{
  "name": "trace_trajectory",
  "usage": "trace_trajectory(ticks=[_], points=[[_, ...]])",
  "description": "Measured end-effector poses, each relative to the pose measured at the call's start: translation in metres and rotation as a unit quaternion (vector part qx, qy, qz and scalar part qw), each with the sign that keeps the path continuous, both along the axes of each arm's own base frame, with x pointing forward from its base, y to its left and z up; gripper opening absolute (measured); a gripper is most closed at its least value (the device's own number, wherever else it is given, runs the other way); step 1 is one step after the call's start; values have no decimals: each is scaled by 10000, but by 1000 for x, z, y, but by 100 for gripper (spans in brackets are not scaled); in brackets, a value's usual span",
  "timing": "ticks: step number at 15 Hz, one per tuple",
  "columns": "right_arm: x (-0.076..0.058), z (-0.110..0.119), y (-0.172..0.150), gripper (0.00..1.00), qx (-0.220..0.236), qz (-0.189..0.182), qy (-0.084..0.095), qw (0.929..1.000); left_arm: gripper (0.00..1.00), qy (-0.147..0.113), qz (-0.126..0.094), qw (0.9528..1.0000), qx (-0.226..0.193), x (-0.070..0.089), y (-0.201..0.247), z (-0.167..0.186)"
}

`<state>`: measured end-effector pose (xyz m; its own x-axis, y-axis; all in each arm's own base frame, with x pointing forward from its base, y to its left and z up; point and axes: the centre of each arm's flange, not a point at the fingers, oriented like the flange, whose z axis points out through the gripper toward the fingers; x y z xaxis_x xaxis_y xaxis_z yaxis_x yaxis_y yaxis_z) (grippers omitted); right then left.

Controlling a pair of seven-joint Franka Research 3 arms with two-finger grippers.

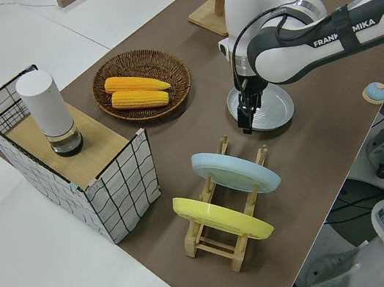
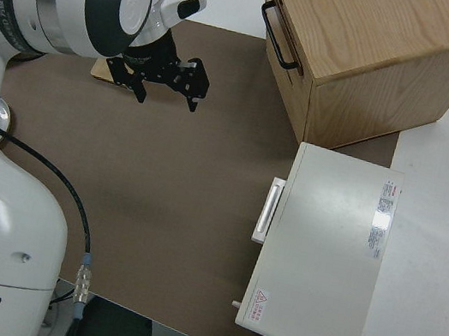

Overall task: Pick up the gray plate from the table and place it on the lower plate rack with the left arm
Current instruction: 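Move the left gripper to the gray plate's near rim and grip it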

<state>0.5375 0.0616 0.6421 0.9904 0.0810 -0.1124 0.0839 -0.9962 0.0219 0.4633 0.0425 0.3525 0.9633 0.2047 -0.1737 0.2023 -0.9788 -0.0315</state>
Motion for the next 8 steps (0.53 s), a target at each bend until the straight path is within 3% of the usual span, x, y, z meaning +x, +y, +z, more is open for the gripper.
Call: trace_trajectory(ticks=[5, 8], points=[[0, 0, 0, 99, 0, 0, 0, 10000, 100, -131, 47, 9999, -42, -23, -2, -43], [0, 0, 0, 99, 0, 0, 0, 10000, 98, -201, 117, 9997, -121, -24, -5, -47]])
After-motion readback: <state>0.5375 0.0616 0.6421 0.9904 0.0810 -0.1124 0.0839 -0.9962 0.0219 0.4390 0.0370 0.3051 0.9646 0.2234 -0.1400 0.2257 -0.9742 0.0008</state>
